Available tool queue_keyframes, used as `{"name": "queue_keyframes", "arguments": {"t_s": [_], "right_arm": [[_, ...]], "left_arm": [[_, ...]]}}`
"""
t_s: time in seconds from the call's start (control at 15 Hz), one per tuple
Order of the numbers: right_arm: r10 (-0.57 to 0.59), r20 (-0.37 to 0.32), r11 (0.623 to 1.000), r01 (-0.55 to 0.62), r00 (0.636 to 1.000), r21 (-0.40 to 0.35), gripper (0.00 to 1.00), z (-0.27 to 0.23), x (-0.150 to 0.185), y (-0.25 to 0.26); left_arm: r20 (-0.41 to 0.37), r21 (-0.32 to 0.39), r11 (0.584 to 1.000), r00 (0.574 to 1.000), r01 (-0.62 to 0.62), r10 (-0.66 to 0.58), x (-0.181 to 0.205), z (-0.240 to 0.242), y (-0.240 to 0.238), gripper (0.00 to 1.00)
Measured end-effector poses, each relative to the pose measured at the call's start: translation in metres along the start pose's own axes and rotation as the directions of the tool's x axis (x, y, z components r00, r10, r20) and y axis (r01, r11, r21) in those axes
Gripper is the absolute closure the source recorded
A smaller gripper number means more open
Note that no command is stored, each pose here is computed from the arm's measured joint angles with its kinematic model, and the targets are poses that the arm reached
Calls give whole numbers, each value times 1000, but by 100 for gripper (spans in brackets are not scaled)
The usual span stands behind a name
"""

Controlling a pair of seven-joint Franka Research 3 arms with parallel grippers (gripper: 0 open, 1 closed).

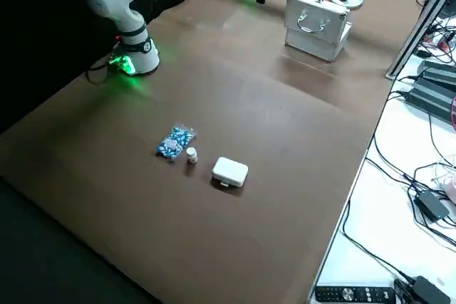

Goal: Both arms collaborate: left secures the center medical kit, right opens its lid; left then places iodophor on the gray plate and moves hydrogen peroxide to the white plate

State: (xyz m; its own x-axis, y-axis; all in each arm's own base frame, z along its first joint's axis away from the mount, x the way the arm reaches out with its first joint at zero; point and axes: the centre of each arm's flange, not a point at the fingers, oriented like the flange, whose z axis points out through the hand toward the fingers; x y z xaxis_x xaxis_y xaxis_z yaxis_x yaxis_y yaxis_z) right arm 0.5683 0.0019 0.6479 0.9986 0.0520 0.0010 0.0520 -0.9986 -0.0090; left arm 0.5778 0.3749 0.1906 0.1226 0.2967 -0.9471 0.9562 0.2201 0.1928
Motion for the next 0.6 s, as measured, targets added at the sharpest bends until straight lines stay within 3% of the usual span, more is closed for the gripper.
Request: {"name": "queue_keyframes", "arguments": {"t_s": [0.2, 0.33, 0.6], "right_arm": [[6, 0, 1000, -6, 1000, 0, 1, 0, 0, 3], [7, -4, 1000, -7, 1000, -1, 1, -2, 0, 4], [11, -15, 1000, -11, 1000, -2, 1, -7, 0, 6]], "left_arm": [[-100, 173, 983, 991, -68, 87, -51, 39, 27, 0], [-156, 324, 941, 975, -98, 156, -77, 89, 41, 0], [-167, 499, 853, 949, -154, 269, -123, 180, 57, 0]]}}
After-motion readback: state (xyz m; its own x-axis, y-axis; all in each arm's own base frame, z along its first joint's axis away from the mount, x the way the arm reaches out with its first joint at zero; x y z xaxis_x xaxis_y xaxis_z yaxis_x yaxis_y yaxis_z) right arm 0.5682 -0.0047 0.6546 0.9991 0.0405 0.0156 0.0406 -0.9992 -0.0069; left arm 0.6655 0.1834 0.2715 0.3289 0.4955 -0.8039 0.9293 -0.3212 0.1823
